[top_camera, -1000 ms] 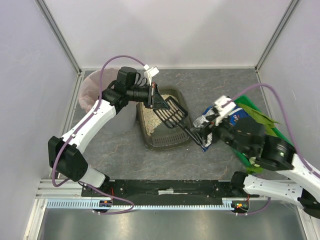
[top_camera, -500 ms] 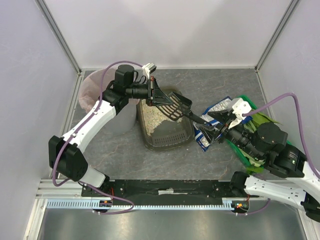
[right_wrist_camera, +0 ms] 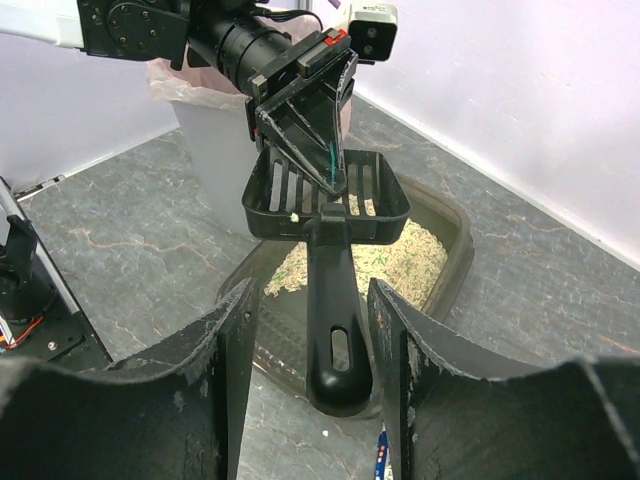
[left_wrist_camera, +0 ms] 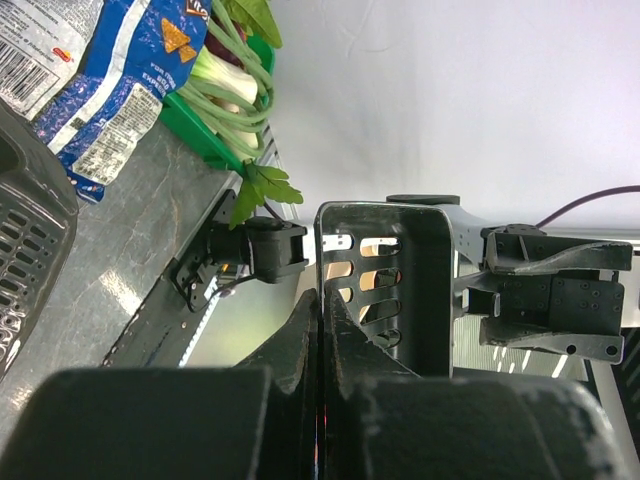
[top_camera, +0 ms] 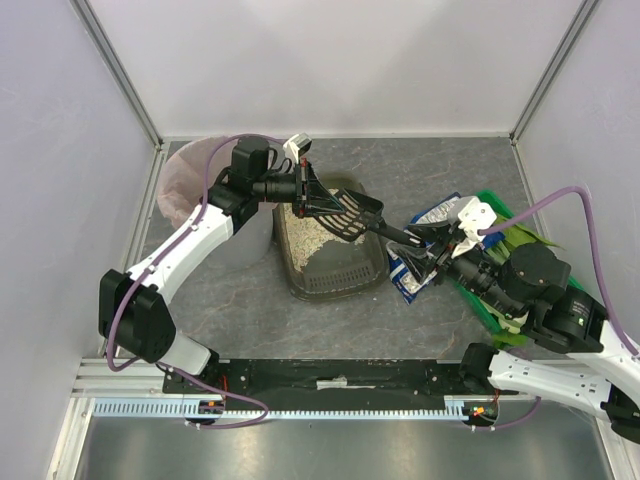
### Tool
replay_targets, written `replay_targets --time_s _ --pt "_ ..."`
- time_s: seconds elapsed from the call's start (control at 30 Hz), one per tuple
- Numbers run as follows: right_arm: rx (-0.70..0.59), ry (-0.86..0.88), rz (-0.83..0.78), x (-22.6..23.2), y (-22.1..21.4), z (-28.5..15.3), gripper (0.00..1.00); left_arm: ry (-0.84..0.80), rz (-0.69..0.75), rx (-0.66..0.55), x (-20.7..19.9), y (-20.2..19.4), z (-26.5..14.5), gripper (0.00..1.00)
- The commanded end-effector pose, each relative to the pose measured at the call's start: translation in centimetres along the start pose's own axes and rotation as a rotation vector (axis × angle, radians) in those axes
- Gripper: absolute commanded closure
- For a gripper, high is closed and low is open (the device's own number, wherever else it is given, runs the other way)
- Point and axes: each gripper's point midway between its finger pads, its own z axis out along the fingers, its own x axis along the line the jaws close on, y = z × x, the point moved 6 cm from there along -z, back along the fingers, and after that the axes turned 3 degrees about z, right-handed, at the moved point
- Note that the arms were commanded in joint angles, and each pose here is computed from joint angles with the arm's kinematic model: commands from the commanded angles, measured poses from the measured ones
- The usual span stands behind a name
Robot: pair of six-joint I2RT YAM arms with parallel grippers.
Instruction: Clean the litter box
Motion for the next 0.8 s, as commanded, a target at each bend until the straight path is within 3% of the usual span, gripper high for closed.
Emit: replay_targets --time_s 0.0,0.17,0.3,0.47,0.6,0.7,0.73,0.77 --pt "-0.008 0.028 0.007 0.5 0.0 0.6 0.44 -0.057 0.030 -0.011 -2.0 -0.1 -0.8 0.98" --pt "0.045 -0.004 0.001 0.2 -0.8 1.1 0.44 -0.068 0.046 -0.009 -2.4 -0.3 -1.0 0.98" --pt "0.036 -0.004 0.005 0.2 -0.6 0.9 0.52 -0.066 0.044 -0.004 -2.3 -0.5 -1.1 0.98" --pt "0.025 -0.013 0.005 0.1 -0.3 1.0 0.74 -0.067 0.059 -0.004 -2.3 -0.6 -1.2 0.98" --pt "0.025 -0.018 0.015 0.2 -0.3 1.1 0.99 -0.068 0.084 0.001 -2.4 -0.7 -1.3 0.98" --pt "0.015 -0.046 0.033 -0.1 0.0 0.9 1.00 -0.065 0.113 -0.006 -2.6 -0.6 -1.4 0.73" --pt "0.005 -0.055 0.042 -0.3 0.3 0.7 1.00 -0.066 0.123 -0.009 -2.8 -0.5 -1.4 0.50" --pt "-0.001 -0.087 0.049 -0.6 0.5 0.5 1.00 -0.068 0.148 -0.011 -2.9 -0.4 -1.4 0.40"
